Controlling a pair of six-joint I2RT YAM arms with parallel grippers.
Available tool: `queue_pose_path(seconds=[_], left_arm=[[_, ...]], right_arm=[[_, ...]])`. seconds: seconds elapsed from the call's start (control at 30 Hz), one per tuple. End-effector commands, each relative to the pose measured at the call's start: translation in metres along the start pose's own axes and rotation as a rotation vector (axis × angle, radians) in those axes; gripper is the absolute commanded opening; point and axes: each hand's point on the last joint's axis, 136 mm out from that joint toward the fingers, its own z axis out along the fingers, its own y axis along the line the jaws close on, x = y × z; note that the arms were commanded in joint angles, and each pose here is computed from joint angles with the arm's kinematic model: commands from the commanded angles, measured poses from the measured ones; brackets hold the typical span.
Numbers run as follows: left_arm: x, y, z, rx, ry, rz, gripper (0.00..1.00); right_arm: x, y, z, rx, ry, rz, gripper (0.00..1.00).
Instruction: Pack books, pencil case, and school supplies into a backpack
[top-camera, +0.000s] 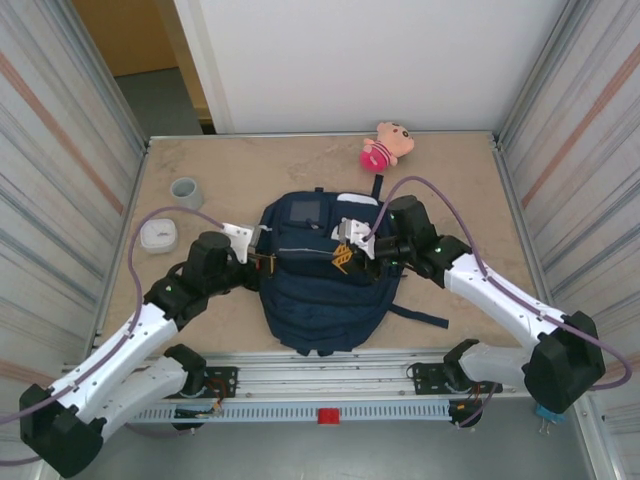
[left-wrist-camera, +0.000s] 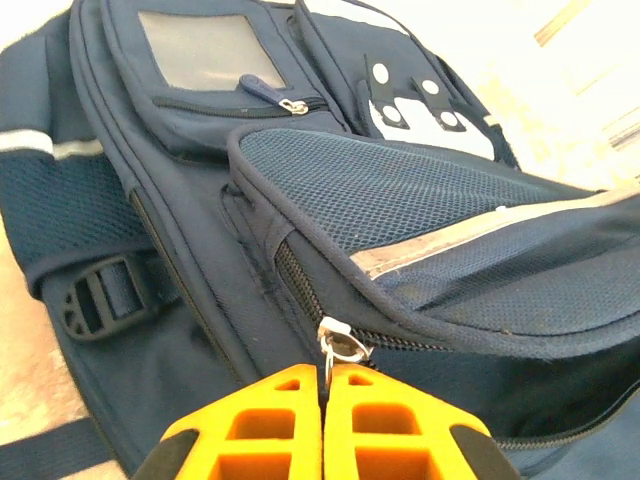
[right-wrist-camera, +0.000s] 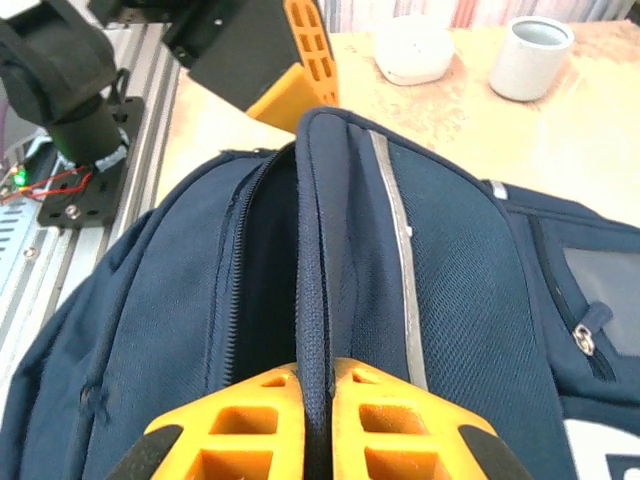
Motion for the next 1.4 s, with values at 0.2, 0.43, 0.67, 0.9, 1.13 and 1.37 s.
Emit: queue_pose_path(seconds=[0.2, 0.43, 0.67, 0.9, 1.13, 1.37], left_arm=[[-0.028, 0.026, -0.025, -0.150, -0.109, 0.000, 0.56], [-0.040, 0.012, -0.042, -0.155, -0.101, 0.089, 0.75], [-0.048, 0.000, -0.032, -0.184, -0.110, 0.144, 0.79], [-0.043, -0.007, -0.008, -0.164, -0.042, 0.137, 0.82], [-0.044, -0.010, -0.001, -0.156, -0.040, 0.143, 0.82], [-0.042, -0.008, 0.002, -0.162, -0.035, 0.145, 0.83]], right_arm=[[-0.010, 0.001, 0.006, -0.138, -0.032, -0.053, 0.08], [-0.025, -0.026, -0.017, -0.034, 0.015, 0.203, 0.57], [0.023, -0.106, -0.076, 0.392, 0.142, 0.564, 0.70], [0.123, -0.165, -0.124, 0.620, 0.304, 0.955, 0.74], [0.206, -0.179, -0.140, 0.707, 0.524, 1.131, 0.75], [0.239, -0.191, -0.142, 0.736, 0.594, 1.177, 0.76]])
